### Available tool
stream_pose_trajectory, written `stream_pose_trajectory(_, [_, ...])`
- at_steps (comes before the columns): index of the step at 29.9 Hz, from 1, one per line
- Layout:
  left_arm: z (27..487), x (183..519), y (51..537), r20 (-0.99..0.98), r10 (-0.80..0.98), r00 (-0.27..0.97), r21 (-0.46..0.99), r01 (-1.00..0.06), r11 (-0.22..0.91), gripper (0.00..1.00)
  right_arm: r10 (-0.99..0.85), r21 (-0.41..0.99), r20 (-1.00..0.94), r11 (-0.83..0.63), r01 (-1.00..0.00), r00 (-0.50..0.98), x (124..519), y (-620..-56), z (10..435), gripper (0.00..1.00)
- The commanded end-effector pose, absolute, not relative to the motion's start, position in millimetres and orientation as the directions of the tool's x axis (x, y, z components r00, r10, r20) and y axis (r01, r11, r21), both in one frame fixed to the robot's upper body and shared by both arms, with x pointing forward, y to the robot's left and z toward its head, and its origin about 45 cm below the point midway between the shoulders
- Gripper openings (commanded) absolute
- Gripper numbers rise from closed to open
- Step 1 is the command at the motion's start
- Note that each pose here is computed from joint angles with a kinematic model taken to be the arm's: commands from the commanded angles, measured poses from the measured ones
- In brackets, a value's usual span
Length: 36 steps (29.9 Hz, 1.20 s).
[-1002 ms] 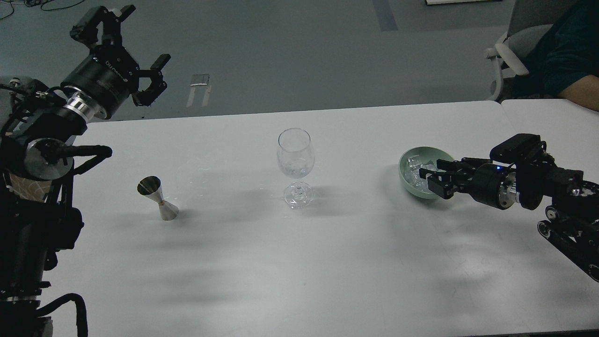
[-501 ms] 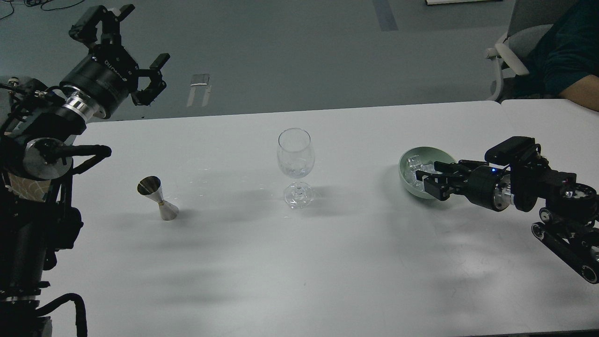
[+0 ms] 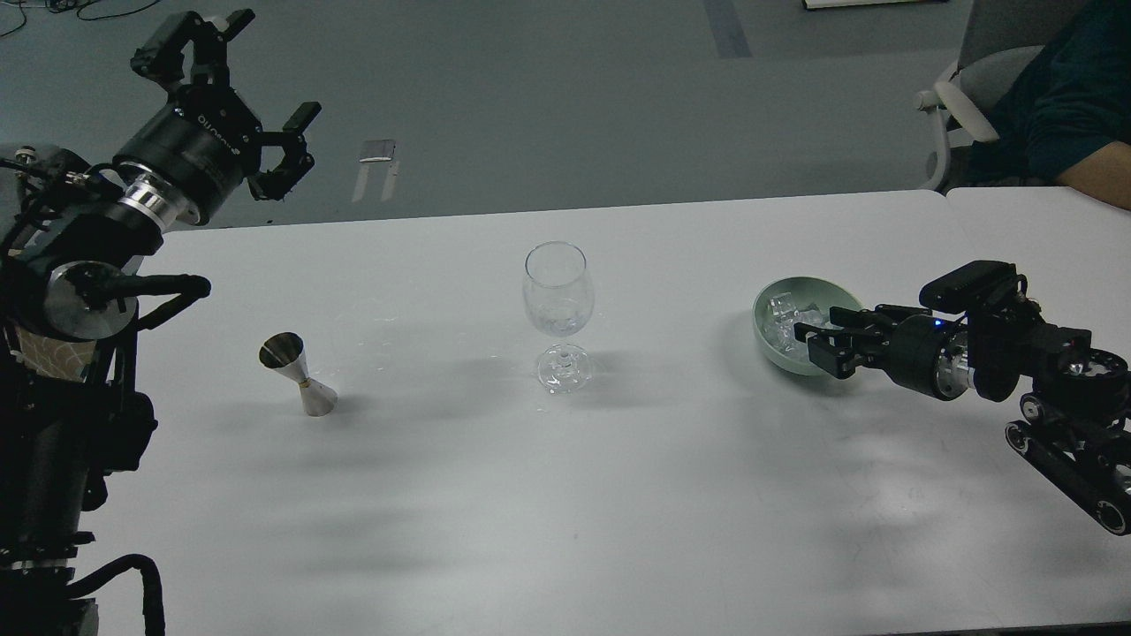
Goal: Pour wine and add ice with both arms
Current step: 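Grasp ice cubes from the bowl with the right gripper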
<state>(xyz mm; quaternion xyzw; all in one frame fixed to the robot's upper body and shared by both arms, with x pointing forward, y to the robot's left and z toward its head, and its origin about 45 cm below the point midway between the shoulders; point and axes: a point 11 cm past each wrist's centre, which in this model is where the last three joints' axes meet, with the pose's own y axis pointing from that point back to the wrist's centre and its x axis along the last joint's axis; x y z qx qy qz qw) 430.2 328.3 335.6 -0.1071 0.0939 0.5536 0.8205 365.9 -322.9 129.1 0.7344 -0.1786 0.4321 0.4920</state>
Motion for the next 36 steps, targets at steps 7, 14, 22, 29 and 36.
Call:
stream_pose_trajectory(7, [335.9, 430.1, 329.2, -0.270, 0.890, 0.368, -0.071, -0.929, 0.362, 0.98, 0.146, 0.567, 0.808, -0.458, -0.685, 0.571, 367.8, -314.8, 122.1, 0.57])
stream_pose_trajectory(14, [335.3, 430.3, 328.9, -0.272, 0.889, 0.367, -0.071, -0.929, 0.362, 0.98, 0.145, 0.559, 0.814, -0.461, -0.689, 0.563, 370.9, -314.2, 124.4, 0.33])
stream_pose_trajectory(22, [335.3, 430.3, 328.9, -0.272, 0.889, 0.367, -0.071, -0.929, 0.362, 0.98, 0.146, 0.558, 0.813, -0.471, -0.684, 0.563, 369.9, -312.3, 124.6, 0.15])
stream_pose_trajectory(29, [335.8, 430.1, 329.1, -0.270, 0.890, 0.368, -0.070, -0.929, 0.363, 0.98, 0.155, 0.527, 0.838, -0.481, -0.701, 0.523, 373.2, -315.6, 143.5, 0.00])
stream_pose_trajectory(36, [337.7, 430.1, 332.1, -0.258, 0.895, 0.364, -0.069, -0.931, 0.358, 0.98, 0.125, 0.366, 0.924, -0.569, -0.736, 0.362, 382.9, -313.7, 245.8, 0.00])
